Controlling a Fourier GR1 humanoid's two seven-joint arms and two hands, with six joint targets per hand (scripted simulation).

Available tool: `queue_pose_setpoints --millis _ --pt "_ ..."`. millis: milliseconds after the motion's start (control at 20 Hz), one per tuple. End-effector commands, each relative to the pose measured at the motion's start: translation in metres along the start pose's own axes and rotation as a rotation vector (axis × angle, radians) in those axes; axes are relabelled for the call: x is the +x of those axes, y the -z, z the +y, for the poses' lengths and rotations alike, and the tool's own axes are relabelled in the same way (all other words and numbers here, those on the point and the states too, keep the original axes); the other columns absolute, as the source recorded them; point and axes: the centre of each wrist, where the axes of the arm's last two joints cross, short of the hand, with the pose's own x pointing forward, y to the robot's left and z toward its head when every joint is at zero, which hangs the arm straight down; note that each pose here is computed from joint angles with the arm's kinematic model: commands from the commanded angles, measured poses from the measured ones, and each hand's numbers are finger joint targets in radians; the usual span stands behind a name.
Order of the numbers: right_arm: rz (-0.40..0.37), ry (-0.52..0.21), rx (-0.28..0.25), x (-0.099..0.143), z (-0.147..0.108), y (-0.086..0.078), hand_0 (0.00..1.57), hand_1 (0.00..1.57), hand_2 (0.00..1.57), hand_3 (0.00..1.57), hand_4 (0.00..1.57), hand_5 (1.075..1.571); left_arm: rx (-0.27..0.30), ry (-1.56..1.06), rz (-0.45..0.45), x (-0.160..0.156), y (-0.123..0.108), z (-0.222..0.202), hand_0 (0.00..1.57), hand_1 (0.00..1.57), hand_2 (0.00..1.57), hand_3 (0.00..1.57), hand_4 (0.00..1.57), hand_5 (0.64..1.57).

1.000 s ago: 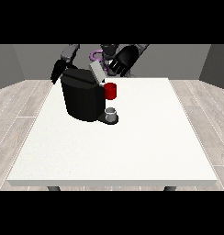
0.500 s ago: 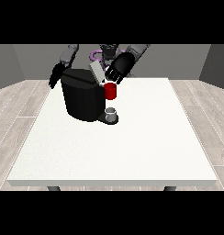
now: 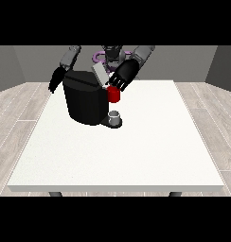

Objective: Insert the coffee pod into the coffee machine and close the lid

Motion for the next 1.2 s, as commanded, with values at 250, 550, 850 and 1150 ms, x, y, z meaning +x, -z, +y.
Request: queue_pose_setpoints --millis 250,550,850,1150 --pt "0.011 0.002 0.019 -0.001 0.014 0.001 0.00 0.00 0.00 0.00 0.00 1.571 0.044 0.031 -0.013 0.022 0.007 0.006 1.22 1.22 1.26 1.20 0.42 1.571" --pt "-0.033 0.026 -0.027 0.024 -0.015 0.025 0.00 0.00 0.00 0.00 0.00 1.571 0.068 0.043 -0.049 0.024 0.007 0.007 1.21 1.21 1.24 1.20 0.35 1.571" --pt "-0.040 -0.010 -0.008 0.025 0.009 0.015 0.00 0.00 0.00 0.00 0.00 1.571 0.120 0.062 -0.044 0.012 0.001 0.019 1.24 1.24 1.26 1.20 0.29 1.571" --pt "-0.040 0.010 -0.020 0.008 0.005 0.009 0.00 0.00 0.00 0.00 0.00 1.571 0.108 0.187 -0.006 0.012 -0.003 0.026 1.21 1.21 1.22 1.09 0.00 1.571"
